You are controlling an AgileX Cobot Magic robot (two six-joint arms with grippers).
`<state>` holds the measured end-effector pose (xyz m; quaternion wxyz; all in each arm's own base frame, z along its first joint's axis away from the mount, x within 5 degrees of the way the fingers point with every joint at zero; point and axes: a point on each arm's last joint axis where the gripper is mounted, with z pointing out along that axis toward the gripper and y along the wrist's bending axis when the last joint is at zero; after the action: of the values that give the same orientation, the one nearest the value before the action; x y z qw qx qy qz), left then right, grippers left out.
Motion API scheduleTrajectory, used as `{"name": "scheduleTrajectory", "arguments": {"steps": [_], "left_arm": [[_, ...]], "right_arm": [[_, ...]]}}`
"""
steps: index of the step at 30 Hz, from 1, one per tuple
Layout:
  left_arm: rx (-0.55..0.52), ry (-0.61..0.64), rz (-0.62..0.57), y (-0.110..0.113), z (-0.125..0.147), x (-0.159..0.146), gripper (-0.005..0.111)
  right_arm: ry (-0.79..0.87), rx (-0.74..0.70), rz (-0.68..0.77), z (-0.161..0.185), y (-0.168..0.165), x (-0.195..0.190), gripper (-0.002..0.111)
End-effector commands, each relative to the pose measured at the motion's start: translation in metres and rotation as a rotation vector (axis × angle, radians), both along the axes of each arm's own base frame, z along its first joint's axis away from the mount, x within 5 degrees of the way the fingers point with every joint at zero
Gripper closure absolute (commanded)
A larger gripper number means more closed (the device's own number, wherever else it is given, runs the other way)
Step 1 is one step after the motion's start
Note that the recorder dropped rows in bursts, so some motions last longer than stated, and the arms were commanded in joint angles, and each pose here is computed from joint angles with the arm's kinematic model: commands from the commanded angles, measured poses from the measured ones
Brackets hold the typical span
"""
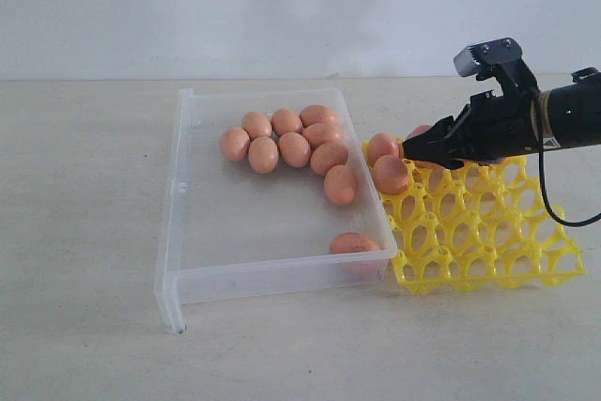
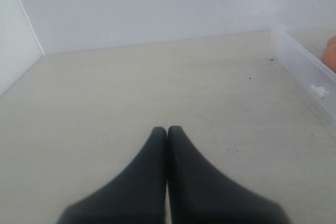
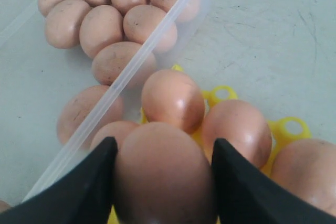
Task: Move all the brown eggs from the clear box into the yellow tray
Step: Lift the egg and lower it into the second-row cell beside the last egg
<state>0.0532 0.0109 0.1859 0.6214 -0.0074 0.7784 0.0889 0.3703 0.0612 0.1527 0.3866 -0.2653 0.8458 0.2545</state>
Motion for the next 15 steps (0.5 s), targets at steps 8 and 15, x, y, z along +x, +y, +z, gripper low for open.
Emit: {"name": "scheduleTrajectory", "arguments": {"steps": [8,15], "left_arm": [[-0.002,-0.001,-0.004,-0.0002,0.0001,0.0003,0.111],[-0.002,-0.001,-0.004,-0.0002,0.0001,0.0003,0.111]], "right_arm": [[-0.013,0.026,-0.040,0.0039,-0.0005,0.0032,0.058],[-0.006,0.013,-0.025,0.0028,-0.0005,0.0021,0.058]]}}
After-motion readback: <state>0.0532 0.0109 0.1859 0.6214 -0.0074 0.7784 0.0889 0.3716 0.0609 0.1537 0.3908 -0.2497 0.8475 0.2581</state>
